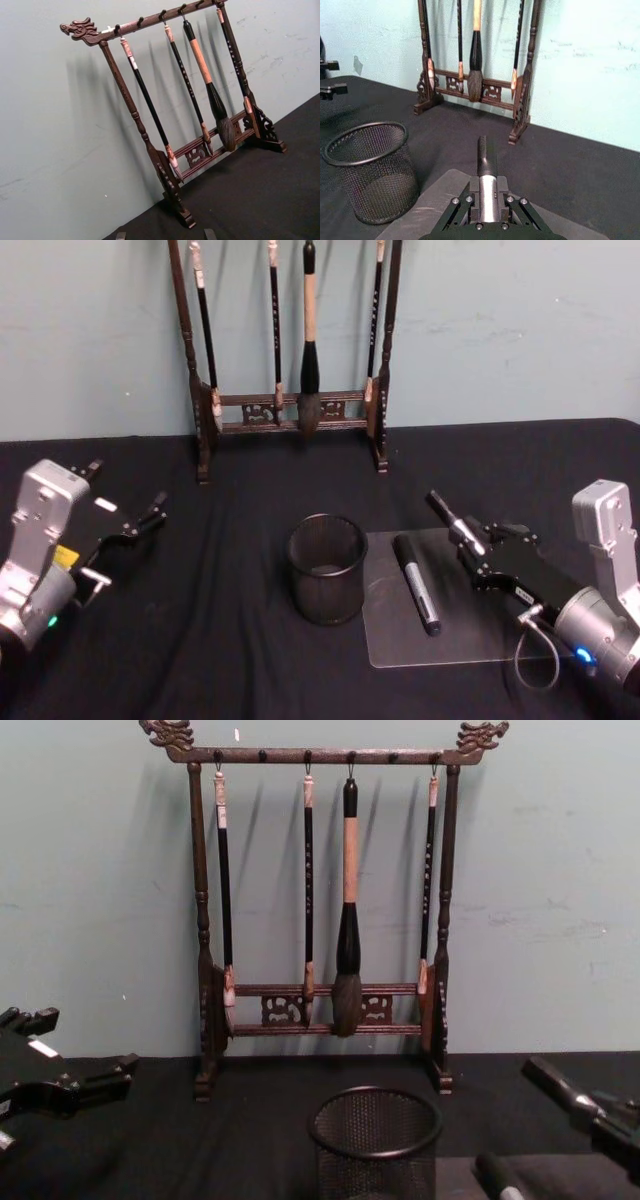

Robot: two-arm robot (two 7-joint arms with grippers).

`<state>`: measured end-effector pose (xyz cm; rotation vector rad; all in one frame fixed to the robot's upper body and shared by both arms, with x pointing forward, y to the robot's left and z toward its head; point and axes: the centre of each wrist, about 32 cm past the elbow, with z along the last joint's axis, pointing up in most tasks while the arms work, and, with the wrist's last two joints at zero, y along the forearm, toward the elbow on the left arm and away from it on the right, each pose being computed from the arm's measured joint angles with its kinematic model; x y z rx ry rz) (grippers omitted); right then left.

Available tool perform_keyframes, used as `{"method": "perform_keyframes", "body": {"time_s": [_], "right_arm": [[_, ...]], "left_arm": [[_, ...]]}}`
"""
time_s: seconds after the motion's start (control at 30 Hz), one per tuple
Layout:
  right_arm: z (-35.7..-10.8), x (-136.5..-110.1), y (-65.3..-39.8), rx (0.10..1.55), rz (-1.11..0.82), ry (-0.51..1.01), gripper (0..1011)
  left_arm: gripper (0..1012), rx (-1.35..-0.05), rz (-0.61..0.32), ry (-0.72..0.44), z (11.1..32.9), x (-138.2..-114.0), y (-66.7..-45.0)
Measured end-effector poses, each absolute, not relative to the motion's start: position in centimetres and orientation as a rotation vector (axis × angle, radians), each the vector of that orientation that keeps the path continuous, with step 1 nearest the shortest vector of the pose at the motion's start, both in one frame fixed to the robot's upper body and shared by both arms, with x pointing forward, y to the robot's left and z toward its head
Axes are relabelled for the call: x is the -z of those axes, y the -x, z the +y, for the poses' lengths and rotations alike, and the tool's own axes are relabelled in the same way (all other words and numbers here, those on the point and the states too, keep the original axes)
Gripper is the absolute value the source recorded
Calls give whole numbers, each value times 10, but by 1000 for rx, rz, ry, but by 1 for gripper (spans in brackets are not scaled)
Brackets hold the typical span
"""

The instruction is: Pick up the water-based marker from the table and place it into the pen holder.

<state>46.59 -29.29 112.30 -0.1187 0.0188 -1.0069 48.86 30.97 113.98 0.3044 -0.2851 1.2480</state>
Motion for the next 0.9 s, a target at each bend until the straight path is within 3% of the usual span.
{"method": "perform_keyframes", "body": {"time_s": [0.9], "right_arm": [[-268, -1156, -490, 914, -93, 82, 202]], "left_arm": [[1009, -1248, -285, -305, 310, -1140, -489]]}}
